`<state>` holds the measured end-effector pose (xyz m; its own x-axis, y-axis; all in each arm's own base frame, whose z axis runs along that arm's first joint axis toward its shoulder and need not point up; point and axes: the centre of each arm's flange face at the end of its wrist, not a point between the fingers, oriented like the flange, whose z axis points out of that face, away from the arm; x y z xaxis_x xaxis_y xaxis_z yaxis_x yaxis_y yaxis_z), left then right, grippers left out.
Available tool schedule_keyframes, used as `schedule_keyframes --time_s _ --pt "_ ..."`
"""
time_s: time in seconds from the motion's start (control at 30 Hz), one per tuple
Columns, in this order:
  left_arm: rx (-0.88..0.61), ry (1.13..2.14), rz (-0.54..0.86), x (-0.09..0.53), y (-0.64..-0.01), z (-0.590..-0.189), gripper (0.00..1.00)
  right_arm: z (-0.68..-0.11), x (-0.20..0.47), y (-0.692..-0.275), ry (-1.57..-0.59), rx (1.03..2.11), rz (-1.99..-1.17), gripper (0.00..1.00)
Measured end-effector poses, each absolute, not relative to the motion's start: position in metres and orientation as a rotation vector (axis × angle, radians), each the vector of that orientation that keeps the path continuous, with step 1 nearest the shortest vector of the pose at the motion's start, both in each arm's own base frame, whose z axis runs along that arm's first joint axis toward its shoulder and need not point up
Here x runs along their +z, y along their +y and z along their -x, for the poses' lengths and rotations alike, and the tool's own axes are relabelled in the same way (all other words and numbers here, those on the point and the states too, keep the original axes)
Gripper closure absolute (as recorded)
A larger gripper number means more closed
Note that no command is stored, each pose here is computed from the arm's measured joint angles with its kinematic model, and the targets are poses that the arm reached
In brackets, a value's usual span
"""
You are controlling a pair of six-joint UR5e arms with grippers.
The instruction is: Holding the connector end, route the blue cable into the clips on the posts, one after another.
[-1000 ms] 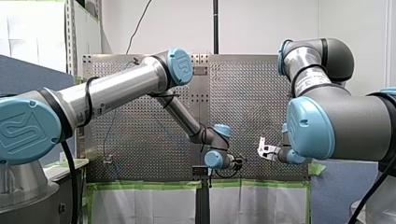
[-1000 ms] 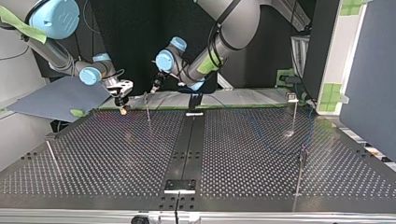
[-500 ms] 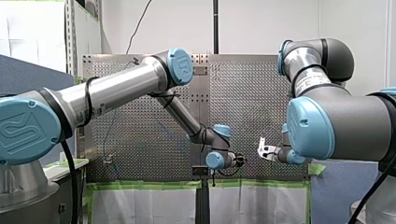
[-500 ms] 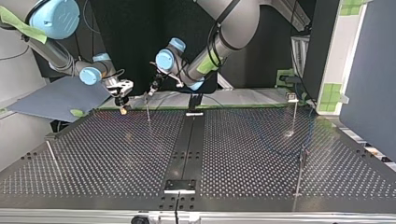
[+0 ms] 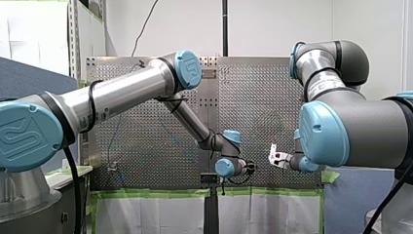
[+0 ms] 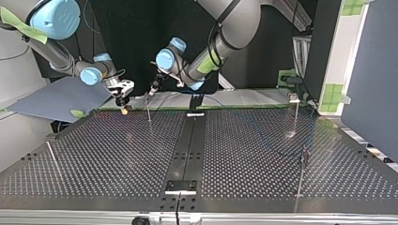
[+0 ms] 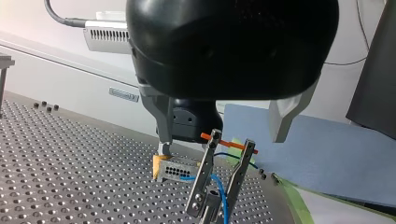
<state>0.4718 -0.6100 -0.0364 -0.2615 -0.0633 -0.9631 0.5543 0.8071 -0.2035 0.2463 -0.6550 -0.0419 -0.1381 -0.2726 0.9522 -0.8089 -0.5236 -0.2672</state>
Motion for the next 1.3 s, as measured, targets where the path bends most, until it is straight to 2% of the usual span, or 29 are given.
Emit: schedule_keyframes --time_s 0.27,0.47,0.63,1.0,1.3 --pt "-0.611 1.754 -0.384 -0.037 -0.609 -0.471 0.0 -0.246 -0.042 -0.655 -1.209 1.704 -1.714 1.0" --pt "-0.546 1.776 -0.401 -0.037 -0.604 -0.464 0.0 -0.245 -0.043 -0.655 -1.212 1.7 -1.716 1.0" --pt "-0.536 1.752 -0.391 -0.022 -0.599 -0.462 0.0 -0.243 -0.043 -0.655 -1.214 1.696 -1.716 1.0" --pt "-0.555 1.674 -0.292 0.022 -0.589 -0.456 0.0 -0.243 -0.043 -0.655 -1.217 1.696 -1.715 1.0" --pt "-0.524 1.716 -0.226 0.045 -0.567 -0.446 0.0 -0.245 -0.044 -0.655 -1.216 1.7 -1.717 1.0"
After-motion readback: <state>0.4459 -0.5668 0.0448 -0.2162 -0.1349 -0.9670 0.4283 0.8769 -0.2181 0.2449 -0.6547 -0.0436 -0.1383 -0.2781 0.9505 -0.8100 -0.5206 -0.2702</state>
